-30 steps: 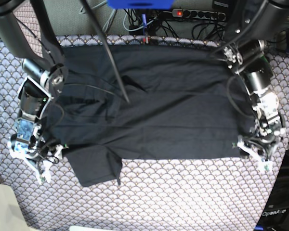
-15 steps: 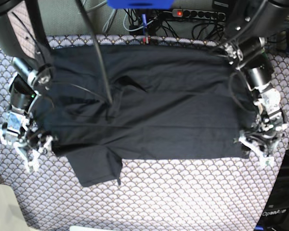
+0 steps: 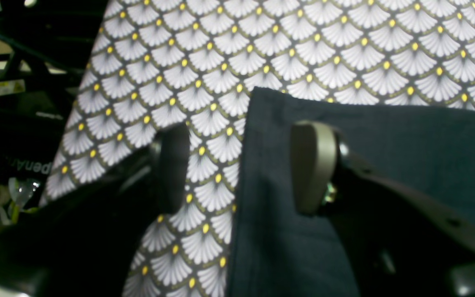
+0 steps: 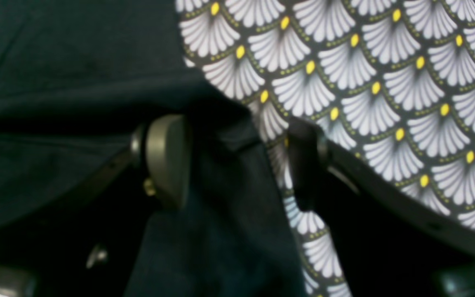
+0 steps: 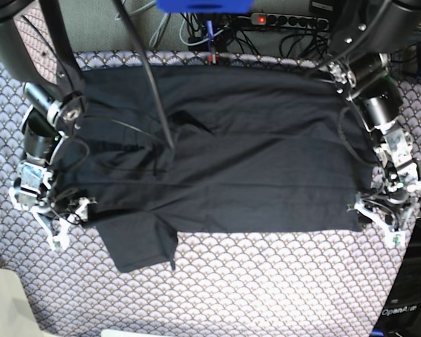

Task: Fold the T-shirt properly
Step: 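Close both grippers on the hem corners of the black shirt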

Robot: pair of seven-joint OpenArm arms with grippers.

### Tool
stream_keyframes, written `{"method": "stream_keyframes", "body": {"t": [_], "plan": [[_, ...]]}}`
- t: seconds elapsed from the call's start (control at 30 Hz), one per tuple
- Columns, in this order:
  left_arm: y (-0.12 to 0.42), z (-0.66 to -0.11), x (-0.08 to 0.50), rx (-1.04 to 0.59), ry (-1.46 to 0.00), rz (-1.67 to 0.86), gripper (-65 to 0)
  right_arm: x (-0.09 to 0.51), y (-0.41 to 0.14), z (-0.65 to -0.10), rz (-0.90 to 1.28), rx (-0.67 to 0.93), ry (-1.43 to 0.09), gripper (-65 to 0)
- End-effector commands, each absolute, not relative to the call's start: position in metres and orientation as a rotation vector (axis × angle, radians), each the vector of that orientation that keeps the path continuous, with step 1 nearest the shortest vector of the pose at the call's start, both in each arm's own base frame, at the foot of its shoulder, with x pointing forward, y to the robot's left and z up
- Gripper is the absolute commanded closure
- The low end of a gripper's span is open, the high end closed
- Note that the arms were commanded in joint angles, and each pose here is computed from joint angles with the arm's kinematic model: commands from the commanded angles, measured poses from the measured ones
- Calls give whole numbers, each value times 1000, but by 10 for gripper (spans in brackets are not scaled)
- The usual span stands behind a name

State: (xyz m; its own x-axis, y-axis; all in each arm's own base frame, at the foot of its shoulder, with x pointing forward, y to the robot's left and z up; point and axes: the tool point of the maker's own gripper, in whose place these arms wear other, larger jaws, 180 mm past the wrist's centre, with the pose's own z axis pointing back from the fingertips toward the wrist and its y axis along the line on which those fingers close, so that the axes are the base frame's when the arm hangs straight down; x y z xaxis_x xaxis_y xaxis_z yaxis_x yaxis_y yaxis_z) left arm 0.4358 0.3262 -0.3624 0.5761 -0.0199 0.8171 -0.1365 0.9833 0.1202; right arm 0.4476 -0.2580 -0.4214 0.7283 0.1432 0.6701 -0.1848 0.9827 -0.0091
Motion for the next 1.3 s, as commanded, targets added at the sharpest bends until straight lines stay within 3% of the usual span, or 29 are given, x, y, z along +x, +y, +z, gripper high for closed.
{"method": "stream_keyframes", "body": {"t": [0.0, 0.1, 0.27, 0.33, 0.6, 0.9, 1.27], "plan": [[333, -338, 449, 195, -1021, 74, -374, 466, -263, -398, 172, 46, -806, -375], [332, -338, 450, 195, -1026, 69, -374, 464, -262, -401, 179, 46, -798, -319], [333, -335, 452, 194, -1034, 73, -374, 457, -260, -410, 182, 51, -799, -73], [332, -336, 452, 193, -1032, 70, -375, 456, -260, -411, 183, 50, -799, -7], [323, -339, 470, 134, -1044, 90, -375, 456, -263, -410, 181, 46, -799, 0], [337, -354, 473, 178, -1088, 203, -375, 449, -261, -419, 183, 50, -781, 0], [317, -391, 472, 103, -1044, 218, -375, 448, -263, -418, 183, 45, -779, 0]]}}
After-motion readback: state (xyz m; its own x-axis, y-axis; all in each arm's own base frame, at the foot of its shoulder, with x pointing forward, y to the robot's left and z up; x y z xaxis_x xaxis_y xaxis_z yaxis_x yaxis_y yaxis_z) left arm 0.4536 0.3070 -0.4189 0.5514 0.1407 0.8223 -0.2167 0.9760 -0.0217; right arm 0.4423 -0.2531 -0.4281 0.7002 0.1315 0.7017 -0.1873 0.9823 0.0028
